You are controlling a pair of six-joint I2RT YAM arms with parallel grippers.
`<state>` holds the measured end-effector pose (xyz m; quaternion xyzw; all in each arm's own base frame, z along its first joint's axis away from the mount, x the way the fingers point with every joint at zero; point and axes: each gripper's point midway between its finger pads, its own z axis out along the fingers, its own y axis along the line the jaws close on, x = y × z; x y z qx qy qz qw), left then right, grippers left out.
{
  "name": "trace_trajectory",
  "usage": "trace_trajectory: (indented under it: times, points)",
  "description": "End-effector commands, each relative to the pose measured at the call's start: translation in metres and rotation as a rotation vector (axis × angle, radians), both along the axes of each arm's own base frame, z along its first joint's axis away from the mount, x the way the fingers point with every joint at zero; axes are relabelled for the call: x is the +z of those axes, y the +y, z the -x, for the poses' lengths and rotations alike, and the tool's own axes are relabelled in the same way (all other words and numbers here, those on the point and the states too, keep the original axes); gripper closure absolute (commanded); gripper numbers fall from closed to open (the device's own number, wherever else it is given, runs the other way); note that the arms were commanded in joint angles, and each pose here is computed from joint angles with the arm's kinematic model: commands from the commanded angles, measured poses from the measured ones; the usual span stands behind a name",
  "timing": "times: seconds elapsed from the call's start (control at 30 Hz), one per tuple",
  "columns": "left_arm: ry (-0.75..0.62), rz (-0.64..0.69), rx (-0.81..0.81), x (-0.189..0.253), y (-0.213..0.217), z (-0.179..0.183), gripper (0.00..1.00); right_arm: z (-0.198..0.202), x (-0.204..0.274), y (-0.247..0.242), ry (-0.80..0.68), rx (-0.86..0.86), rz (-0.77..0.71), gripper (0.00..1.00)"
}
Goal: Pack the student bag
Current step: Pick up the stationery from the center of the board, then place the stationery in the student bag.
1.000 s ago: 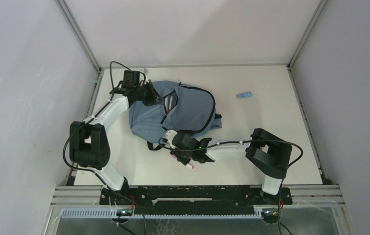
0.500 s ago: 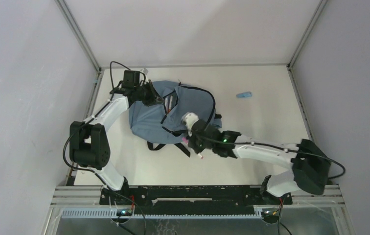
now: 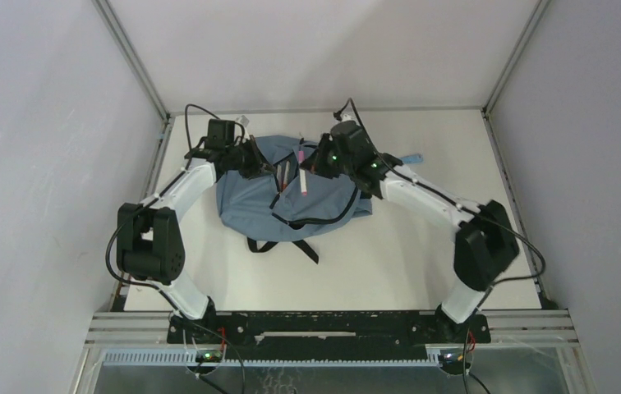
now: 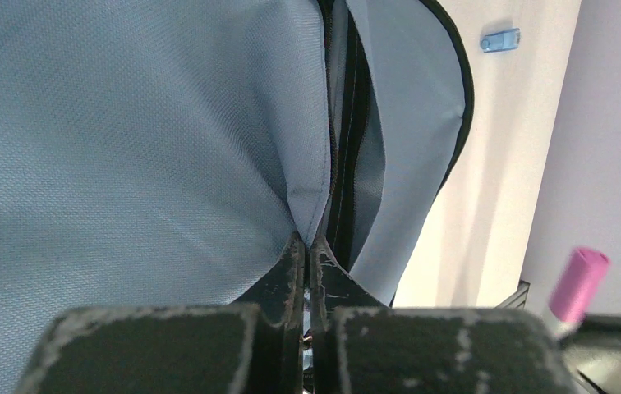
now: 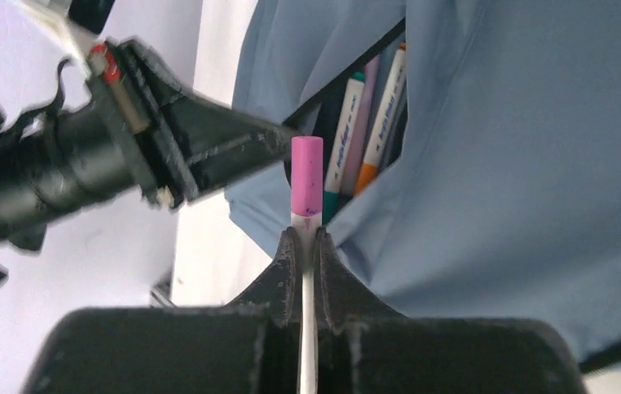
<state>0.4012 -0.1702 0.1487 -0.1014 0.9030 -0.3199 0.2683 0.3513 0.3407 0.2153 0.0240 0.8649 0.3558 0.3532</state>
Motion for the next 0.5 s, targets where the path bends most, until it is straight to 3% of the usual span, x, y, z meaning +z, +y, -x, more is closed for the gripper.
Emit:
trace_trajectory:
  times: [0.0, 0.27, 0.47]
  points:
    - [-0.076, 0.034, -0.031, 0.028, -0.003, 0.004, 1.0, -0.024, -0.012, 0.03, 0.166, -0.093, -0.126, 1.0]
    - [-0.1, 0.048, -0.043, 0.035, -0.005, 0.005, 1.0, -0.076, -0.057, 0.041, 0.262, -0.258, -0.158, 1.0]
    - [-0.096, 0.059, -0.058, 0.034, -0.008, 0.007, 1.0, -0.087, -0.071, 0.057, 0.313, -0.255, -0.146, 1.0]
